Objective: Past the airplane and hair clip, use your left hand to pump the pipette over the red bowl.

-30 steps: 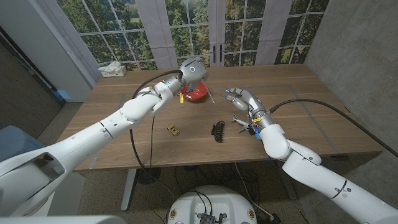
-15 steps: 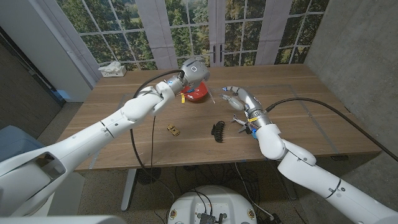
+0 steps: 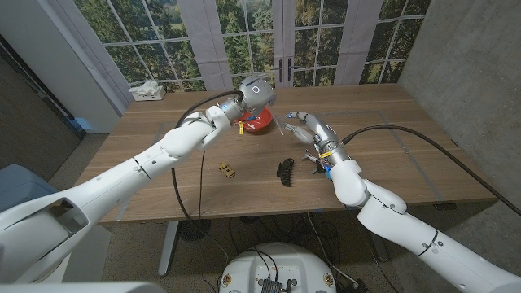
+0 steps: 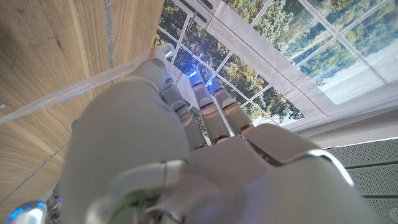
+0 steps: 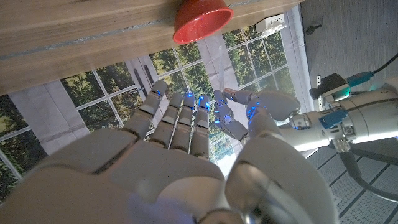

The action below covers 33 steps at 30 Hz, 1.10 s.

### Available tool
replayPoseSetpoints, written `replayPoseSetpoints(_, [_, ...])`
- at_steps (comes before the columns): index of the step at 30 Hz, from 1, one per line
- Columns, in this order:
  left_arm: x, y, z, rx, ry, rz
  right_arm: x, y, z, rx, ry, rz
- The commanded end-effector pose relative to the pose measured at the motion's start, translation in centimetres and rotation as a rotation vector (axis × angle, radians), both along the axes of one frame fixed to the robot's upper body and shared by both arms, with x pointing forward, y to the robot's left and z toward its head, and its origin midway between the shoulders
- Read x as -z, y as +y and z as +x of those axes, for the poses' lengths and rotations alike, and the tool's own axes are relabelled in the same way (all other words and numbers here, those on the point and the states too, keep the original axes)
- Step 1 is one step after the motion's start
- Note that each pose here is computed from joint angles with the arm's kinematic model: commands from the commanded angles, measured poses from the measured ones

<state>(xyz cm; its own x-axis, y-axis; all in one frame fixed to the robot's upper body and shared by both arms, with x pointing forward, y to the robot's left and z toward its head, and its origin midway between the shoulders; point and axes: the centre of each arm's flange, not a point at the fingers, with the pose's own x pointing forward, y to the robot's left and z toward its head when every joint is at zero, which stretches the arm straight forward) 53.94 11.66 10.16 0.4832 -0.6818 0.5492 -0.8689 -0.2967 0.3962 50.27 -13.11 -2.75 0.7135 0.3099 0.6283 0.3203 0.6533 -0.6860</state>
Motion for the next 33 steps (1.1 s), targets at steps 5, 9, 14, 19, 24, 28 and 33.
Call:
replayPoseSetpoints(5, [-0.1,-0.3,0.3,-0.001,0.005,0.009,-0.9,1.5,1.1,-0.003,-0.019,-0.029])
replayPoseSetpoints(9, [-0.1,-0.4,0.4,0.000,0.006,0.010,-1.2,1.9,1.4,-0.008,-0.023,-0.032])
replayPoseSetpoints(14, [-0.1,-0.5,0.5,0.000,0.009,0.011,-1.5,2.2,1.7,-0.019,-0.021,-0.045])
replayPoseSetpoints(19, [-0.1,-0.6,0.6,-0.004,0.013,0.013,-1.6,2.4,1.9,-0.028,-0.012,-0.054])
replayPoseSetpoints(24, [-0.2,-0.8,0.7,-0.002,0.010,0.014,-1.6,2.4,2.0,-0.034,-0.014,-0.062])
replayPoseSetpoints(28, [-0.3,-1.0,0.7,-0.001,0.009,0.016,-1.7,2.5,2.0,-0.037,-0.012,-0.068])
replayPoseSetpoints(33, [-0.4,-1.1,0.7,0.004,0.009,0.017,-1.8,2.8,2.2,-0.036,-0.003,-0.083])
